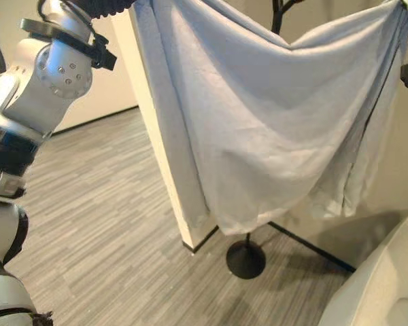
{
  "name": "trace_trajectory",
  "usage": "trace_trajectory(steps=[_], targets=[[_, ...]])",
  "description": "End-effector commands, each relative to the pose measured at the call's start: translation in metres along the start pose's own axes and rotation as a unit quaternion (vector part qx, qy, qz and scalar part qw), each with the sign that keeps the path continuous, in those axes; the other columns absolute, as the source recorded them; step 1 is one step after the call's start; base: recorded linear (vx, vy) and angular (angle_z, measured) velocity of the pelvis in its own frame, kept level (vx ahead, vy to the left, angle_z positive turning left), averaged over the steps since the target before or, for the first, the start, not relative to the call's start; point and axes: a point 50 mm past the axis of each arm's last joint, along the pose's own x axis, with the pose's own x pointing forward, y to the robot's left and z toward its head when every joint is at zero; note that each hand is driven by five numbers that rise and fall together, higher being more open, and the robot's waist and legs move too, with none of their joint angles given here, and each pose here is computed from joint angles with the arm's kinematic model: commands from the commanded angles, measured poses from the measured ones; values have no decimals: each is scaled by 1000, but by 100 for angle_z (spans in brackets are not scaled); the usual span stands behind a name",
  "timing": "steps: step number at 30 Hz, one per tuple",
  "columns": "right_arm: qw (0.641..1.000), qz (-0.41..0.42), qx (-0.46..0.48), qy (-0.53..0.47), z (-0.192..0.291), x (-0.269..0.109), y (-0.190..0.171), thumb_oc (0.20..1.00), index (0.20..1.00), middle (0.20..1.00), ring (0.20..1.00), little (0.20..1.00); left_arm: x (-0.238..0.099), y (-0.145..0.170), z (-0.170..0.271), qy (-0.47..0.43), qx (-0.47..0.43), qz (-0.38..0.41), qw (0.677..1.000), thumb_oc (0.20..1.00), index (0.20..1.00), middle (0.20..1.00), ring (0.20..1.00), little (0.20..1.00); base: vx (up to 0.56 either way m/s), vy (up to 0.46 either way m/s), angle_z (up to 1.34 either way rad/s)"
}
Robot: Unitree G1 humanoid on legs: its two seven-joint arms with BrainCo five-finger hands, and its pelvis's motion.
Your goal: Hang the clothes on the sofa on the clothes rack.
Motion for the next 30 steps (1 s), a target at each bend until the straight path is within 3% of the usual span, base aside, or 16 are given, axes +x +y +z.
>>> trace_trajectory(steps=[1,5,9,22,30], targets=[[997,-71,9,-36,32,30,-42,200,200,200,200,200,29,44,-2,23,1,94,995,200,200,200,200,200,0,0,0],[994,-52,-96,23,48,66,-42,200,200,200,200,200,61,36,-18,132,4,83,988,200,200,200,200,200,-97,-17,1],[984,-12,-170,55,51,70,-23,200,200,200,200,200,59,18,-32,208,53,43,976,200,200,200,200,200,-159,-11,2],[959,100,-256,73,35,56,19,200,200,200,200,200,62,-6,-22,202,84,-27,976,200,200,200,200,200,-6,-3,0],[957,108,-258,74,33,55,20,200,200,200,200,200,68,-9,-12,188,80,-36,978,200,200,200,200,200,8,-4,0]])
